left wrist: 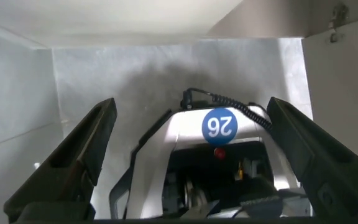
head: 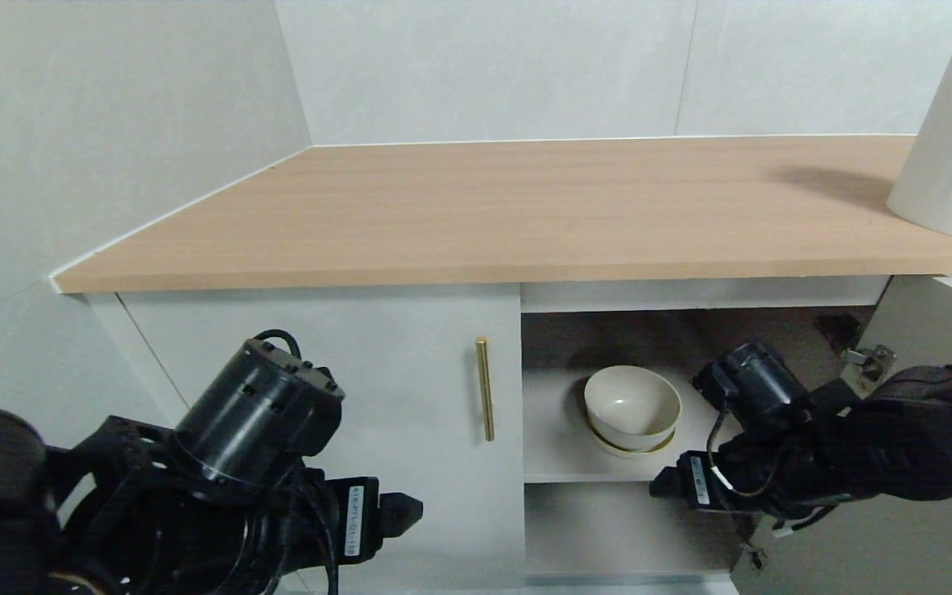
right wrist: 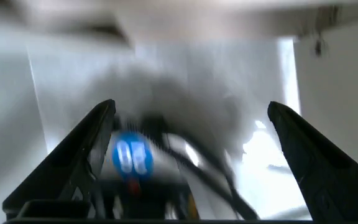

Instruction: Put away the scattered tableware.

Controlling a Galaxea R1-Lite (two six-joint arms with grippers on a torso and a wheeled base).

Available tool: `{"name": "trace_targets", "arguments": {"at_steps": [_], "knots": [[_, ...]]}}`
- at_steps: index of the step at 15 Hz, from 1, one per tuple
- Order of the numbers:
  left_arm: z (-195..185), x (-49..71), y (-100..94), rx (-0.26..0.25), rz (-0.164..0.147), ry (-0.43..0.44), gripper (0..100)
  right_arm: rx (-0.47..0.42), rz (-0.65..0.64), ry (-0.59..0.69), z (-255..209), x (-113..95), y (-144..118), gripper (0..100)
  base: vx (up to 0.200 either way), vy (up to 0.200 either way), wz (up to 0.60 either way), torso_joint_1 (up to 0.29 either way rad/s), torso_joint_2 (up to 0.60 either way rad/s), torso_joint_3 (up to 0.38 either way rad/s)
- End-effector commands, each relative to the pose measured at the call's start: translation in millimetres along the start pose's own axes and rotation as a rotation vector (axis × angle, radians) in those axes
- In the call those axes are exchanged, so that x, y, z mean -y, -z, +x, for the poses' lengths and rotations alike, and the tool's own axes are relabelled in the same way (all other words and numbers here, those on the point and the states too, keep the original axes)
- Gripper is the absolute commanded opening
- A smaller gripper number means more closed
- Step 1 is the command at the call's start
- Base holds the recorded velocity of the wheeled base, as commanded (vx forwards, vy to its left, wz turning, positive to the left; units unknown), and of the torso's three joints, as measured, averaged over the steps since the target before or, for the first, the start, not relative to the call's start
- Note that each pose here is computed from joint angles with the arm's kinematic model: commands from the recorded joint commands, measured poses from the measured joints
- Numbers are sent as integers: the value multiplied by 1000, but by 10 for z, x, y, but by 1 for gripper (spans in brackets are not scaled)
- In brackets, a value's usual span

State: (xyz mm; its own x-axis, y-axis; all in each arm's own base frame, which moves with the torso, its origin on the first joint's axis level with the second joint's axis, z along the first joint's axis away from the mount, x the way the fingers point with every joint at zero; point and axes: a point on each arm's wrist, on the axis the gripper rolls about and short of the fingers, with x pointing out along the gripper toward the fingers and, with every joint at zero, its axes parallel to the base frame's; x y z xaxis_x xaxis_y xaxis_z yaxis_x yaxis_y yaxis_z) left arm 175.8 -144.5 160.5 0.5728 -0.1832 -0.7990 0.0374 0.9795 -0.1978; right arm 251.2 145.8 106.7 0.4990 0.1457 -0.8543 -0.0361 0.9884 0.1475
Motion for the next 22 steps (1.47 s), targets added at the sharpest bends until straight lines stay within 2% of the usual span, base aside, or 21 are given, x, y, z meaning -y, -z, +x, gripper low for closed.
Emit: {"name": "trace_targets", "arguments": {"at_steps": [1,3,9,13,22], "knots": [[-203,-100,-20,40,-25,16,100,15,-64,-87,-671,26,185,100,0,0,0,0,0,0],[-259,-156,11,40,-28,11,100,-4,-64,-105,-774,90,272,100,0,0,0,0,0,0],[-252,-166,33,32,-9,7,100,6,-63,-99,-795,112,292,100,0,0,0,0,0,0],[-158,-143,62,5,4,-18,100,15,-69,-100,-806,102,276,100,-200,0,0,6,5,-1],[-132,-124,76,-7,13,-18,100,16,-70,-91,-807,110,280,100,-200,0,0,1,1,2]]}}
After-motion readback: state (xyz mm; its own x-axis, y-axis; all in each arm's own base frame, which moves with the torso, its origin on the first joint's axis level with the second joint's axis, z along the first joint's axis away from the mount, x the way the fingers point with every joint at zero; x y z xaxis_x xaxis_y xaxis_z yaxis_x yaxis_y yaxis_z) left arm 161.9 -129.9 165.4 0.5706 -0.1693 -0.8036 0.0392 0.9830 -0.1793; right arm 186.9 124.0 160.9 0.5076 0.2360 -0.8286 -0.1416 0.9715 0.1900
